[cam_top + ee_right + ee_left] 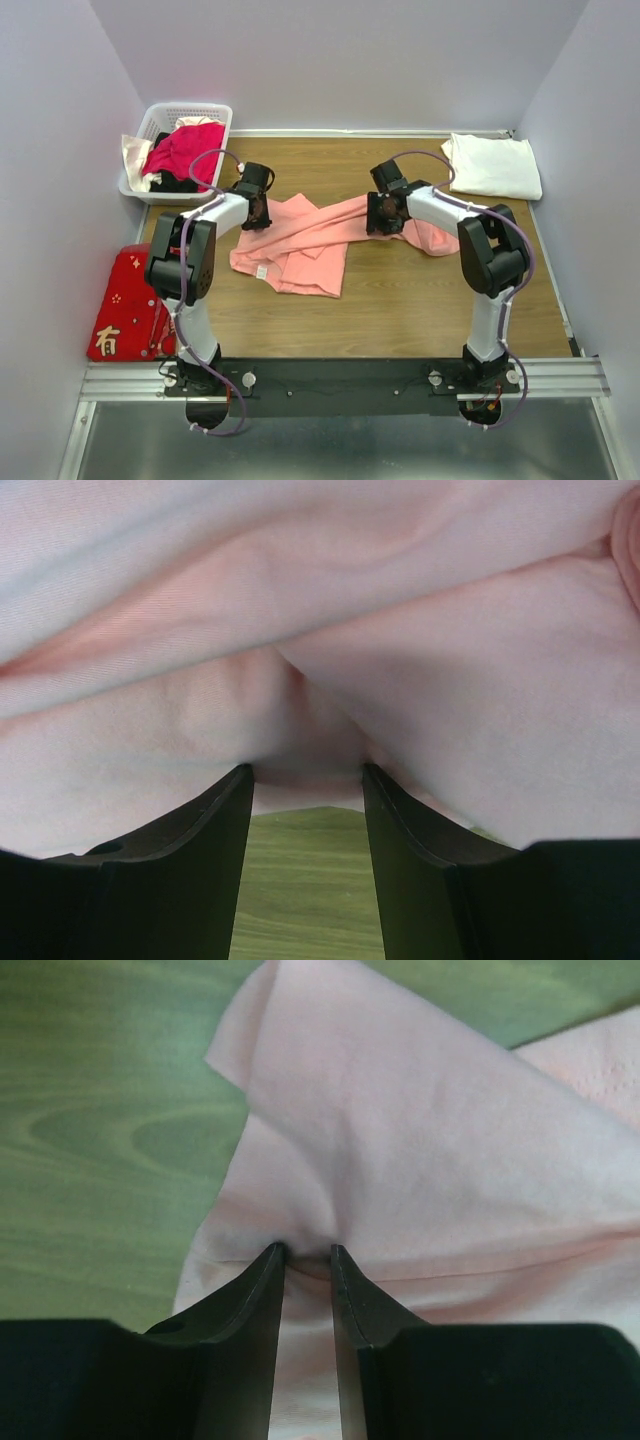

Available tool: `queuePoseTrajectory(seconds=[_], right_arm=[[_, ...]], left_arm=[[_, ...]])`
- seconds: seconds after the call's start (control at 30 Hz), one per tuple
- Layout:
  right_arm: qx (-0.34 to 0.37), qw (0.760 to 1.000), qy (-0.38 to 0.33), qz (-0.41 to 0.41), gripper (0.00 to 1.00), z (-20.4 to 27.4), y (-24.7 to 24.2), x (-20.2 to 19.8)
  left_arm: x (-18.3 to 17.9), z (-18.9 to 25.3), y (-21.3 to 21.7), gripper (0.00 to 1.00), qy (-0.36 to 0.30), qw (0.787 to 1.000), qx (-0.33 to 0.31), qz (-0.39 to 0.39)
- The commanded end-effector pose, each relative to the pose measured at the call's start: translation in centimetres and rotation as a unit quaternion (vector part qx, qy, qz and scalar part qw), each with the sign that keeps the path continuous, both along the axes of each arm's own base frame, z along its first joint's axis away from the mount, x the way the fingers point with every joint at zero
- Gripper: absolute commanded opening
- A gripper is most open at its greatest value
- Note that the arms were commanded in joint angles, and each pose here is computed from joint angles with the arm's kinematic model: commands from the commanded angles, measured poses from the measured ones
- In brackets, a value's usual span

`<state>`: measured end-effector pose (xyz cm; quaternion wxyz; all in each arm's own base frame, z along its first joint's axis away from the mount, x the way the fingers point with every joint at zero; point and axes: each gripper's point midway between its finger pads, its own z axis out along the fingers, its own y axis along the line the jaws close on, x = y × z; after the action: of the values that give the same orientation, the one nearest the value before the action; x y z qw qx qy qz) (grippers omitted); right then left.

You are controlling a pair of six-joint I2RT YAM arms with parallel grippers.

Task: Fold and stack the t-shirts
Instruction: Flatten the tshirt out

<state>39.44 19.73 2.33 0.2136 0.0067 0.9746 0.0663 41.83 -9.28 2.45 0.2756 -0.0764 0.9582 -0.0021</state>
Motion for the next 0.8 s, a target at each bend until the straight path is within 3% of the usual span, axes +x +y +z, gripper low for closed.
queuePoseTrajectory(seconds=[0.0,0.2,0.4,0.57,0.77], right_arm=[[-0.042,0.996,0.071,-0.032,0.57,-3.0,-2.9,-4.9],[-0.057,0.992,0.093,-0.065,0.57,-3.3,-4.5,-7.6],[-0.095,0.985,0.103,-0.099,0.57,-2.5,-6.9,-9.8],[-0.113,0.983,0.091,-0.111,0.57,-1.1,-7.7,-9.8],[-0.099,0.987,0.058,-0.11,0.57,1.5,-7.2,-8.2]], left_arm=[[-5.9,-1.8,1.0,0.34,0.08,0.996,0.03,-0.001],[-9.6,-2.0,0.8,0.34,0.111,0.993,0.04,-0.012],[-11.5,0.8,1.0,0.34,0.095,0.995,0.032,-0.01],[-10.3,4.8,1.3,0.34,0.053,0.998,0.036,0.002],[-6.1,9.9,0.6,0.34,-0.022,0.999,0.026,0.016]])
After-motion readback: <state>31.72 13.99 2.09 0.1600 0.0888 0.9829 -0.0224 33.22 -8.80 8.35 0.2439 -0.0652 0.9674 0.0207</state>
